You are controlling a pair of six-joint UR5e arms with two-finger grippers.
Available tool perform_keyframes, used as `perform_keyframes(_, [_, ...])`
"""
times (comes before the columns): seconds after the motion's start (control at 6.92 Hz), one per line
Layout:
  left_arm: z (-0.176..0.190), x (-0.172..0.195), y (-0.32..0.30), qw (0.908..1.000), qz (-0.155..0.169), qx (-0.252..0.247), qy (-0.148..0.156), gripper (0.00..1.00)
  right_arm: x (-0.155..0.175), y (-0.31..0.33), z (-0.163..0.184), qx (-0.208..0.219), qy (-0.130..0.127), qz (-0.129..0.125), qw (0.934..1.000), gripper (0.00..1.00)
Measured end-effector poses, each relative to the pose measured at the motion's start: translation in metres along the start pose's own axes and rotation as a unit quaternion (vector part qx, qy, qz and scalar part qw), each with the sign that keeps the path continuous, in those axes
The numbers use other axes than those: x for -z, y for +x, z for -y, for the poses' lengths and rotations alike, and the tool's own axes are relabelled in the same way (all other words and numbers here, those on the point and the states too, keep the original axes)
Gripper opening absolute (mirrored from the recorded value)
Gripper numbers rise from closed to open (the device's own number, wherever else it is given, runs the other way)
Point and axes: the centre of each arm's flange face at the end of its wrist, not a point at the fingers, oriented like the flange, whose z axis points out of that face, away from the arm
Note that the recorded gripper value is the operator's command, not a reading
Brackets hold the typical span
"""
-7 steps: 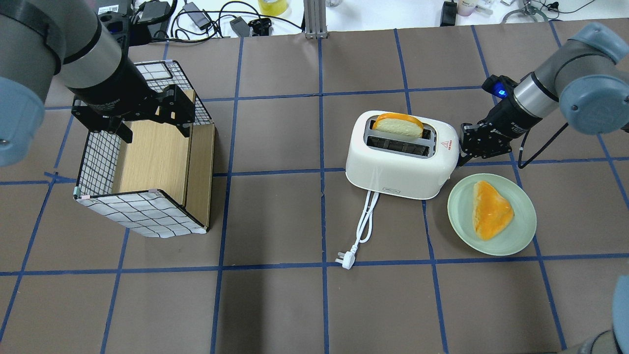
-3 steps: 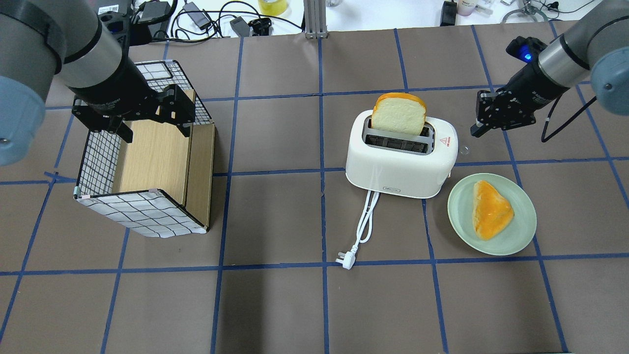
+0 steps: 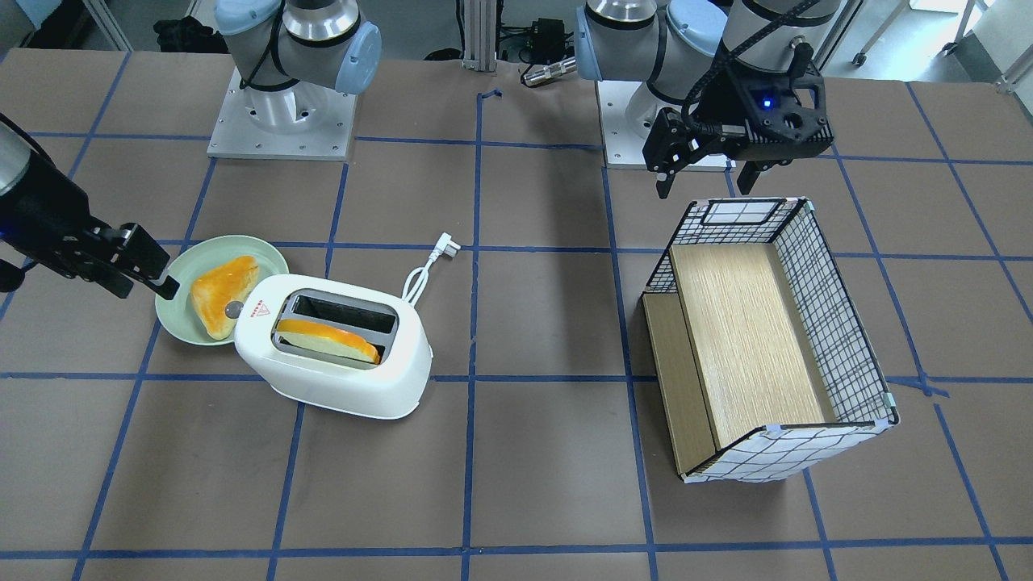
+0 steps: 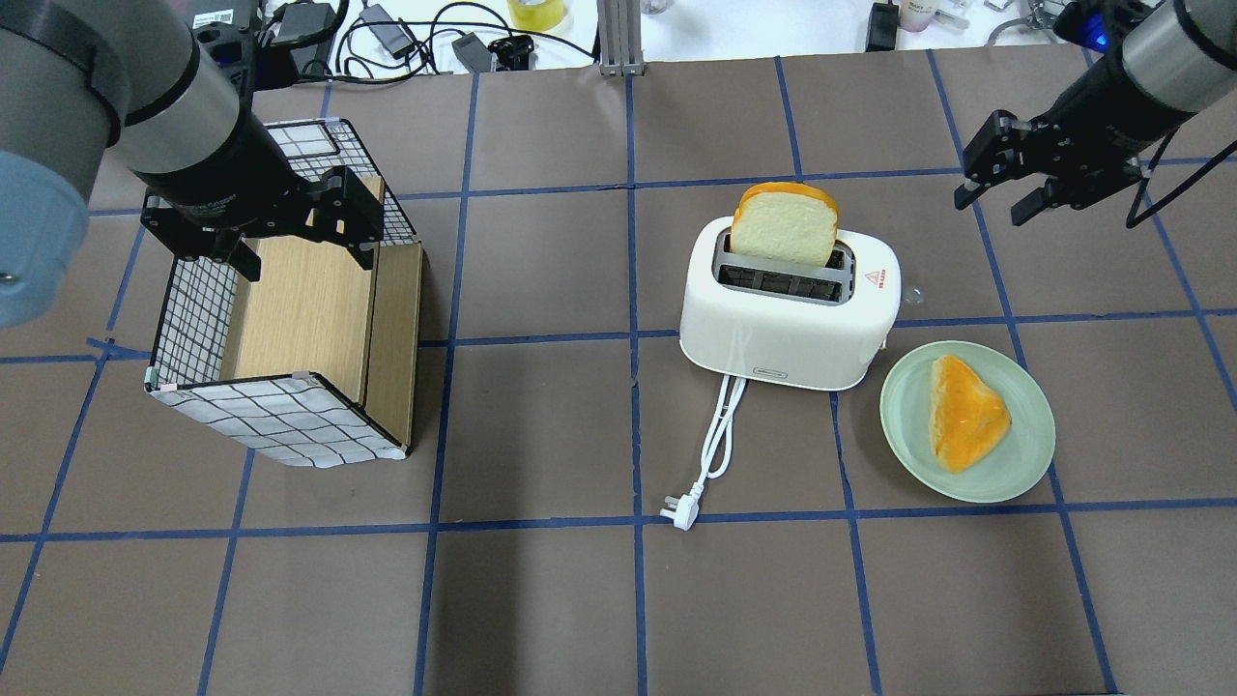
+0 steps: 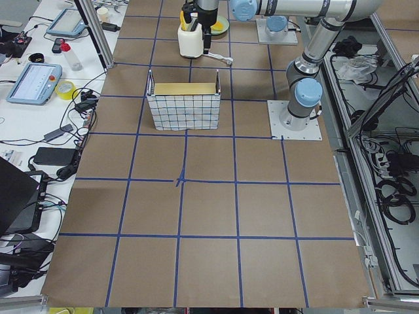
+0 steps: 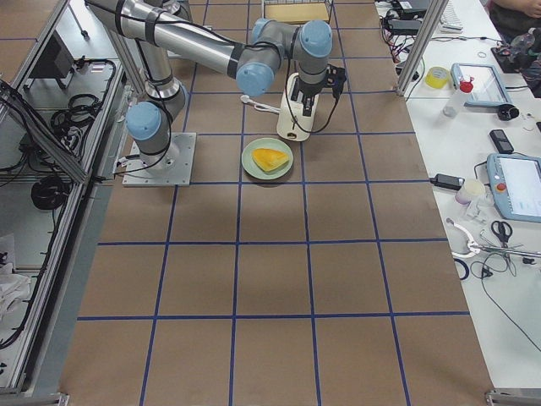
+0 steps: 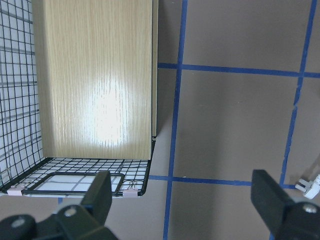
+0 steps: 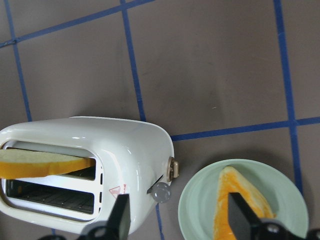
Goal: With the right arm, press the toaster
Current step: 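Lift the right gripper up and away from the toaster lever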
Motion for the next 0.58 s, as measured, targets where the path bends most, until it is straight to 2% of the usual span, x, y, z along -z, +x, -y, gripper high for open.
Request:
perform_keyframes(0.29, [0.0, 0.0, 0.0, 1.0, 0.0, 0.0, 0.0, 1.0, 0.057, -0.002, 0.0, 0.002, 0.019, -0.075, 0.997, 1.0])
perform_keyframes(0.58, [0.0, 0.0, 0.0, 1.0, 0.0, 0.0, 0.0, 1.0, 0.086, -0.03, -0.005, -0.031, 0.02, -0.107, 0.9936, 1.0])
